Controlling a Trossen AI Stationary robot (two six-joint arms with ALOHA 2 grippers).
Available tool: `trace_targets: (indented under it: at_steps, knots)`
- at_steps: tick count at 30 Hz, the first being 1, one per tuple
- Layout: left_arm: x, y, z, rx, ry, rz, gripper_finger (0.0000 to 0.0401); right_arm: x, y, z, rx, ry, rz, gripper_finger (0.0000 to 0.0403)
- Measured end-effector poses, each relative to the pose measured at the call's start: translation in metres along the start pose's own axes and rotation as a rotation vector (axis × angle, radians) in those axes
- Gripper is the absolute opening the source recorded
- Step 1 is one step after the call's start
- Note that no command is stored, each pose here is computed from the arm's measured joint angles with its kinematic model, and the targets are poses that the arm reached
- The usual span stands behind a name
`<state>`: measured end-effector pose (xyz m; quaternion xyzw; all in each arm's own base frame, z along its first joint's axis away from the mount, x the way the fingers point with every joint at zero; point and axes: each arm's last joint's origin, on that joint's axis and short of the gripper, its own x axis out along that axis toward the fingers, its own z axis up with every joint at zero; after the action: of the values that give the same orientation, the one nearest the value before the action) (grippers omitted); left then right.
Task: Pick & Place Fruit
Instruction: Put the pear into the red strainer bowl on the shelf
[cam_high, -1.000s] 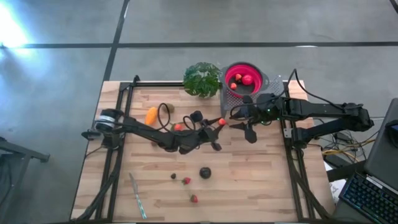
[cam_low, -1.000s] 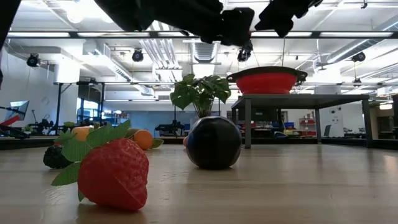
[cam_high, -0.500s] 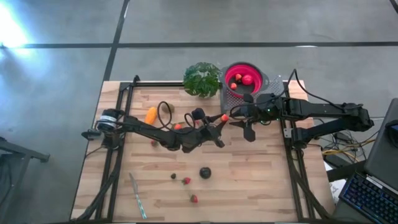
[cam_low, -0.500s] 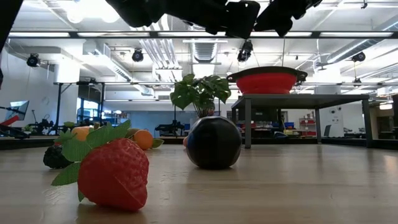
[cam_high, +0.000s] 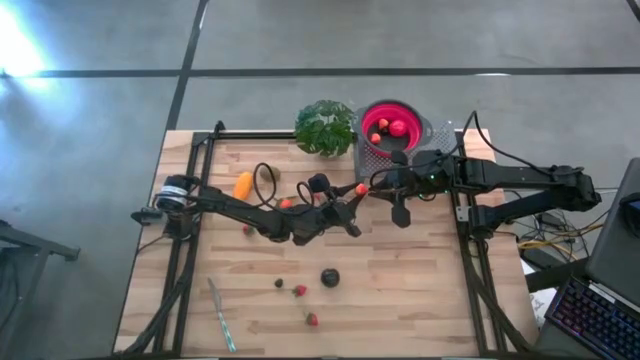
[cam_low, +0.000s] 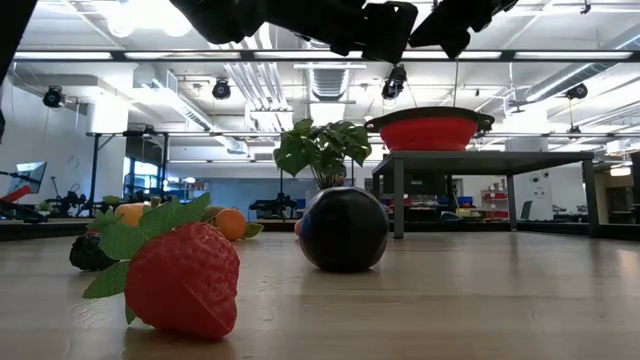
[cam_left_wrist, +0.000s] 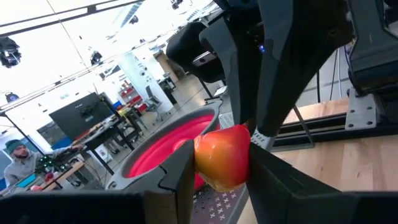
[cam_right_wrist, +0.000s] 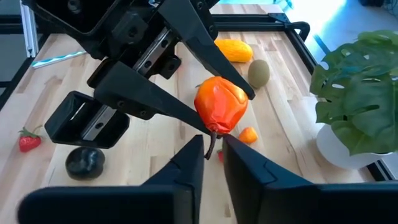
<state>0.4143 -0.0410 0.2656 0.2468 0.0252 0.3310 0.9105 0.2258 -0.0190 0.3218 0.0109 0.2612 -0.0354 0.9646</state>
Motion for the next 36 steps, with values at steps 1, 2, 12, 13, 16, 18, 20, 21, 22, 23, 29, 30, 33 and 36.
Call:
trace_targets:
  at_steps: [1,2,12,13,16,18,20,21,22,23,29,30,33,36]
  knots:
    - [0.000,0.000,0.000,0.000,0.000,0.000,0.0124,0.000,0.000,0.000,0.000,0.000,-0.009,0.0038]
    - [0.000,0.000,0.000,0.000,0.000,0.000,0.0124,0.000,0.000,0.000,0.000,0.000,-0.013,0.0030]
    - [0.000,0.000,0.000,0.001,-0.009,-0.014,0.0134,0.000,-0.001,0.000,0.000,0.005,-0.019,0.0009]
    - [0.000,0.000,0.000,0.000,-0.009,-0.015,0.0139,0.000,-0.001,0.000,0.000,0.006,-0.019,0.0009]
    - [0.001,0.000,0.000,-0.019,-0.012,-0.019,0.0160,0.000,-0.001,-0.001,0.000,0.008,-0.022,0.0009]
    - [0.001,0.000,0.000,-0.018,-0.012,-0.021,0.0180,-0.001,-0.001,0.000,-0.001,0.006,-0.025,0.0009]
    - [0.000,-0.001,-0.001,-0.012,-0.002,-0.026,0.0207,-0.003,-0.001,0.000,-0.004,0.001,-0.029,0.0009]
    - [0.000,-0.001,-0.002,-0.010,0.006,-0.022,0.0223,-0.005,-0.001,0.000,-0.005,-0.001,-0.038,0.0008]
    - [0.000,-0.002,-0.003,-0.004,0.019,-0.016,0.0238,-0.008,-0.001,0.000,-0.010,0.000,-0.046,0.0008]
    - [0.000,-0.002,-0.004,0.006,0.036,-0.006,0.0253,-0.011,-0.002,0.000,-0.013,0.007,-0.055,0.0008]
    - [0.000,-0.001,-0.010,0.058,0.128,0.070,0.0303,-0.042,-0.015,0.017,-0.008,0.080,-0.257,0.0008]
    - [0.000,-0.001,-0.011,0.053,0.136,0.068,0.0304,-0.046,-0.019,0.021,-0.003,0.100,-0.295,0.0008]
    - [-0.001,-0.004,-0.015,0.014,0.161,0.052,0.0304,-0.058,-0.035,0.032,0.018,0.154,-0.365,0.0008]
    - [-0.002,-0.007,-0.017,-0.031,0.180,0.036,0.0303,-0.066,-0.056,0.042,0.084,0.210,-0.445,0.0008]
